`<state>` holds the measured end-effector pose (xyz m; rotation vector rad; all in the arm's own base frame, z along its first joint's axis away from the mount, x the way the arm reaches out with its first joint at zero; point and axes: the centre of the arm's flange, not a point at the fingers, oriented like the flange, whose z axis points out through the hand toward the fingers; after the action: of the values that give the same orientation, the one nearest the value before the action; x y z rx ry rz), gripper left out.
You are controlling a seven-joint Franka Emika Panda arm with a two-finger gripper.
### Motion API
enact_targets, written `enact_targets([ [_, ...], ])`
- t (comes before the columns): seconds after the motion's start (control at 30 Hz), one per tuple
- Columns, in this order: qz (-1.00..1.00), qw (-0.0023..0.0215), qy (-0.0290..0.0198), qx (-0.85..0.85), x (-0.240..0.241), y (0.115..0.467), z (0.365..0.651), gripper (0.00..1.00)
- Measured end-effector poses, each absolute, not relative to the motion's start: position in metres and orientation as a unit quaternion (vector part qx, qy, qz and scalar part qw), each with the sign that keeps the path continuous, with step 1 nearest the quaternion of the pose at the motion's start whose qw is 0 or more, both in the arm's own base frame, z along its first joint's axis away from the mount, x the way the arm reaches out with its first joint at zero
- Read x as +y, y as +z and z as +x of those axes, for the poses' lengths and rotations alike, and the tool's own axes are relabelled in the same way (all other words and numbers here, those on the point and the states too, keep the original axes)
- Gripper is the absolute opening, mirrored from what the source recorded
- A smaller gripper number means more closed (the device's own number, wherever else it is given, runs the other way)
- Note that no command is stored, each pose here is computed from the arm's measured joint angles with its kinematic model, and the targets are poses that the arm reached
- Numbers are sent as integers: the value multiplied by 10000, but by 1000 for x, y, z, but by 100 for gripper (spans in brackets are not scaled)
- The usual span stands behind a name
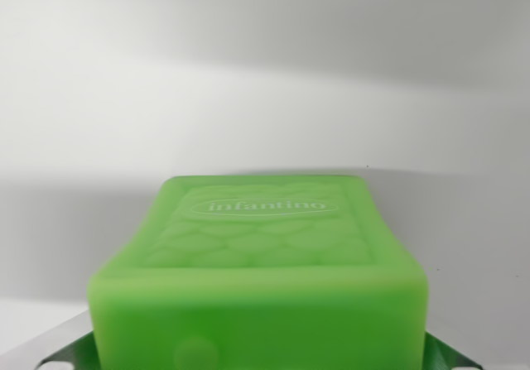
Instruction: Stack cube
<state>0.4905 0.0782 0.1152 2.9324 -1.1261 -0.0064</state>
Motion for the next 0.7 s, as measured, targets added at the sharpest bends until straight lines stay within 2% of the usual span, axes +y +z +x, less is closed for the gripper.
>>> enact_targets([
  [0.37, 9335, -4, -5, -3585, 78, 120, 491, 0],
  [0.7, 9336, 1, -3, -3584, 78, 134, 491, 0],
])
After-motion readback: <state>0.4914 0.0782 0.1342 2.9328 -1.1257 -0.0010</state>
